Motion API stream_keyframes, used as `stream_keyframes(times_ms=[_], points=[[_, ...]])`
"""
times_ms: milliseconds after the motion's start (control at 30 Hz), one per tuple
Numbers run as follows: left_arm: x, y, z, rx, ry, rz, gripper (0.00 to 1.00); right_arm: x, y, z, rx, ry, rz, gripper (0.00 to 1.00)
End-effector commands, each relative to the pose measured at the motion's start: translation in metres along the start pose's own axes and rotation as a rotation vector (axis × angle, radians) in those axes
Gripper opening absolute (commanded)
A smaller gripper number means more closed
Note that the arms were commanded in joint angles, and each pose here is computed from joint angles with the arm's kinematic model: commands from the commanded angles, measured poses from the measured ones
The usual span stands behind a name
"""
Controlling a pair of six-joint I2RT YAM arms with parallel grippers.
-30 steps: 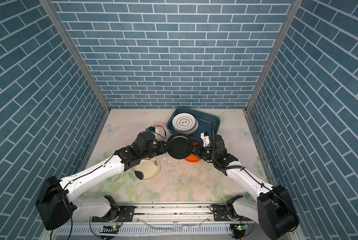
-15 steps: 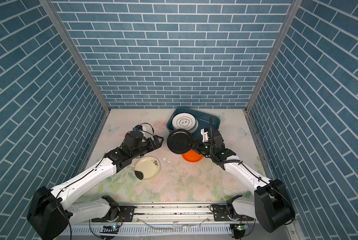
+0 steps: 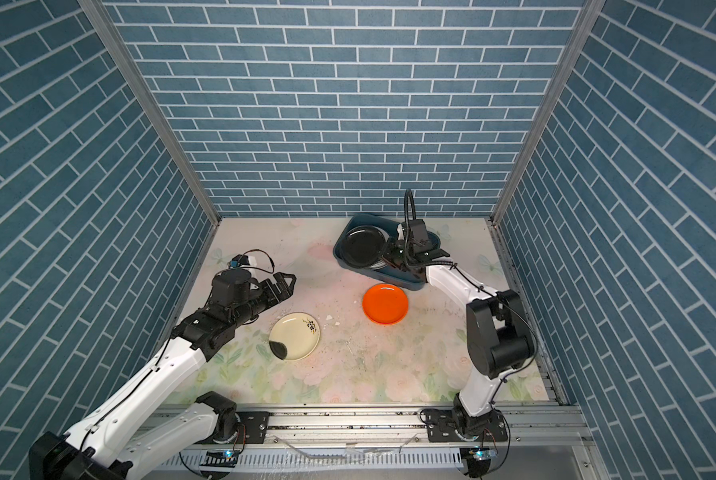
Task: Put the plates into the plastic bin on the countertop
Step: 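Carry the black plate into the teal bin with the right gripper and release, then withdraw the right gripper while the left lowers onto the cream plate rim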
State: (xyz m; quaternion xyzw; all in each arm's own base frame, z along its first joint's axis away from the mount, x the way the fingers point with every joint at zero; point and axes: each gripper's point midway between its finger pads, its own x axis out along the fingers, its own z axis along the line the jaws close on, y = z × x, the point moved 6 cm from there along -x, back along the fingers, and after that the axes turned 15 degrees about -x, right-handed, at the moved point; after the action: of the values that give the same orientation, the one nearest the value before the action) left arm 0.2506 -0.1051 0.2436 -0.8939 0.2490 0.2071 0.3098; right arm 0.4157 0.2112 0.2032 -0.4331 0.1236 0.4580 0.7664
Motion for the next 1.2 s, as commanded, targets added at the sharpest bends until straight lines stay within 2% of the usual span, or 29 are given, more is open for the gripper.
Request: stream_keyframes(times_ms=[0, 200, 400, 433, 533, 633, 700, 833, 1033, 1167], points=[[-0.008, 0.000, 0.020, 0.078, -0.103, -0.025, 1.00, 0.021, -0.024, -0.019, -0.004, 0.068, -0.007, 0.00], [-0.016, -0.007, 0.029, 0.123, -0.159, -0.084, 0.99, 0.062, -0.052, -0.039, 0.028, 0.077, 0.024, 0.00], [-0.004, -0.008, 0.028, 0.140, -0.166, -0.059, 0.99, 0.092, -0.045, -0.052, 0.053, 0.084, 0.114, 0.00], [-0.001, -0.008, 0.028, 0.143, -0.167, -0.052, 1.00, 0.093, -0.044, -0.053, 0.053, 0.086, 0.124, 0.09], [0.005, -0.008, 0.027, 0.145, -0.174, -0.027, 1.00, 0.091, -0.041, -0.050, 0.015, 0.081, 0.136, 0.47], [0.006, -0.008, 0.025, 0.143, -0.168, -0.015, 1.00, 0.079, -0.040, -0.042, -0.054, 0.109, 0.147, 0.67], [0.006, -0.008, 0.025, 0.133, -0.161, -0.010, 1.00, 0.072, -0.038, -0.040, -0.078, 0.127, 0.163, 0.71], [0.004, -0.004, 0.019, 0.128, -0.111, 0.021, 1.00, 0.036, -0.041, -0.022, -0.138, 0.109, 0.104, 0.83], [-0.006, 0.002, 0.028, 0.105, -0.134, 0.047, 1.00, -0.012, -0.029, -0.001, -0.185, 0.035, 0.037, 0.86], [-0.010, 0.014, 0.038, 0.072, -0.132, 0.092, 1.00, -0.042, -0.015, 0.007, -0.170, -0.015, 0.021, 0.86]])
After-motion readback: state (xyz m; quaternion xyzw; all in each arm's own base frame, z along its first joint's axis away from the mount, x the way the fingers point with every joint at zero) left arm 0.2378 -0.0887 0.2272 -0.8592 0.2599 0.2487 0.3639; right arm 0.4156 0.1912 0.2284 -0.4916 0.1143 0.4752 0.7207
